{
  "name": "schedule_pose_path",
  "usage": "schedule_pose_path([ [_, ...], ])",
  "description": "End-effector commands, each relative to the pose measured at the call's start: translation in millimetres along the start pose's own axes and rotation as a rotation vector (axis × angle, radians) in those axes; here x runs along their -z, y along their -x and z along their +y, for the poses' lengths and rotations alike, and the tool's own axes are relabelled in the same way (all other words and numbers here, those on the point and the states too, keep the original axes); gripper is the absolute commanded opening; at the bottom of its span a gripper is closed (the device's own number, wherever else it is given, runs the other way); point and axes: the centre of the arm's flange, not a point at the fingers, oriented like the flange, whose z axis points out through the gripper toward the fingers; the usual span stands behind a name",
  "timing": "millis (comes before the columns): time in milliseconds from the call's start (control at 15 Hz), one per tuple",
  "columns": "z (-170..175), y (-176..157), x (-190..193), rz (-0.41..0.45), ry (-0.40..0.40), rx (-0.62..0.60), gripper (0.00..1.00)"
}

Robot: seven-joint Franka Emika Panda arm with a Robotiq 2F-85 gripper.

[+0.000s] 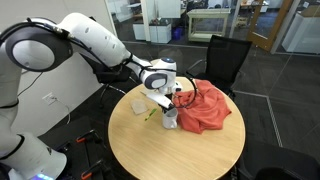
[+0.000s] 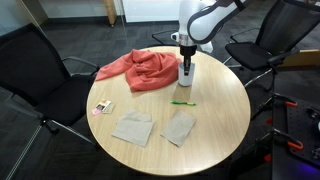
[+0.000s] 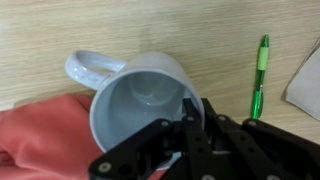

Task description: Remove the pen from the mug cup and move the mug cup to the left

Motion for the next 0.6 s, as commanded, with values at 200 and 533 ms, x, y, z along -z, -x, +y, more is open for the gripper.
schedule_pose_path([
  [200, -37, -8, -12, -0.022, 0.011, -0.003, 0.03],
  [533, -46, -2, -16, -0.026, 0.024, -0.011, 0.52],
])
